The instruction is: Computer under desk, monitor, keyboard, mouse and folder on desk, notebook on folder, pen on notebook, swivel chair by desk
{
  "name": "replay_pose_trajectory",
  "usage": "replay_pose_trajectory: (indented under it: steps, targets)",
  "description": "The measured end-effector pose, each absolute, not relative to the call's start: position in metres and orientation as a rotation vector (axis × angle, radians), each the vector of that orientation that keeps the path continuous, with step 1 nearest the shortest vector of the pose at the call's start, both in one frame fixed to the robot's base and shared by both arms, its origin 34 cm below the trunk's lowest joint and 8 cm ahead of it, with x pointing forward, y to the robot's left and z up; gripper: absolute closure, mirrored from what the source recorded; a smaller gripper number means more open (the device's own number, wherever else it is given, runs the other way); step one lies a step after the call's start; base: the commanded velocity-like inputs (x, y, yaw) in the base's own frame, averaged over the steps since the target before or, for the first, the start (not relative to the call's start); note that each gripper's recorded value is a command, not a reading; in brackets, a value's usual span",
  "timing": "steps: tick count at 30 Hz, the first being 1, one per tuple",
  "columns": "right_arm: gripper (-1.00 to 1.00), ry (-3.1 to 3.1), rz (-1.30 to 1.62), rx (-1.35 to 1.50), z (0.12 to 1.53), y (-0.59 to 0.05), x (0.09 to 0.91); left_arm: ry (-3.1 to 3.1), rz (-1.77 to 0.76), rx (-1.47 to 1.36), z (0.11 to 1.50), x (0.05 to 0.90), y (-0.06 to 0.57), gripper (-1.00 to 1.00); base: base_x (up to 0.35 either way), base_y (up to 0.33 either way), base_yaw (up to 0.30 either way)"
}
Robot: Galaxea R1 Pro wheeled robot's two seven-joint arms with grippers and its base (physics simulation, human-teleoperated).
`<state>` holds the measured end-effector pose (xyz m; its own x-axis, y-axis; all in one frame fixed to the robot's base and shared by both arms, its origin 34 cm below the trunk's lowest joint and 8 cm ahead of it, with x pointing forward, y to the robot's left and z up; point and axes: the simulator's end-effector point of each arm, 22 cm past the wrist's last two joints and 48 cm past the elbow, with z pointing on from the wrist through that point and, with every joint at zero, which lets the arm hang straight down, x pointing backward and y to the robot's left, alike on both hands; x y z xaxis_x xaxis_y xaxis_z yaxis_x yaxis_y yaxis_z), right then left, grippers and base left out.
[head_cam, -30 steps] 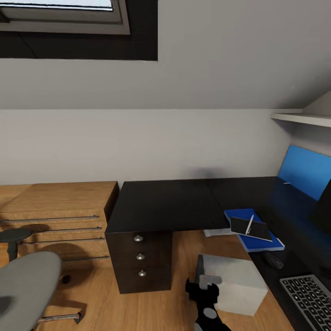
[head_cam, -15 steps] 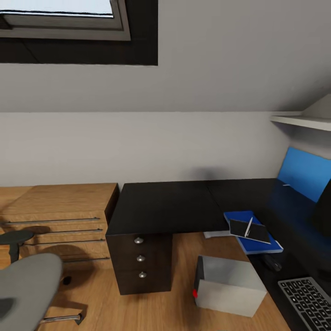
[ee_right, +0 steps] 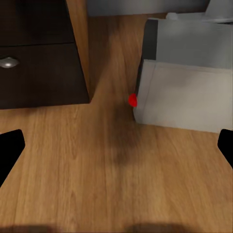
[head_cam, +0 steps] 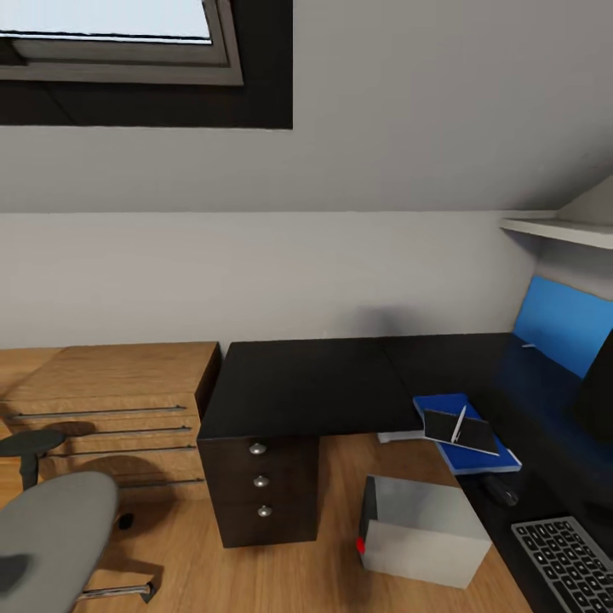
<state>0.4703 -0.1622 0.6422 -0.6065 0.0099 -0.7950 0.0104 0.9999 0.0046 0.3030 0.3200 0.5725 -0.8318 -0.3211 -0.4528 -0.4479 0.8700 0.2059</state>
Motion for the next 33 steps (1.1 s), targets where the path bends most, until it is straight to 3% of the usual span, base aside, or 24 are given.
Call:
replay_pose_trajectory:
  steps: [14,20,29,33]
  targets:
    - [-1.0,2.248,-0.004,0.003,0.653,-0.162,0.461,2.637,0.437,-0.575,0.589,0.297,0.322,-1.0,-0.211,0.0,0.136]
    - [-1.0,2.279,-0.021,0.002,0.653,-0.169,0.45,2.655,0.442,-0.568,0.593,0.29,0.323,-1.0,-0.025,0.0,0.219]
    - [-1.0,2.273,-0.138,-0.02,0.649,-0.239,0.394,2.488,0.608,-0.559,0.619,0.248,0.369,-1.0,-0.001,0.0,0.228]
    - [-1.0,2.154,-0.115,0.001,0.672,-0.239,0.383,2.402,0.526,-0.517,0.631,0.261,0.363,-1.0,0.0,0.0,0.23]
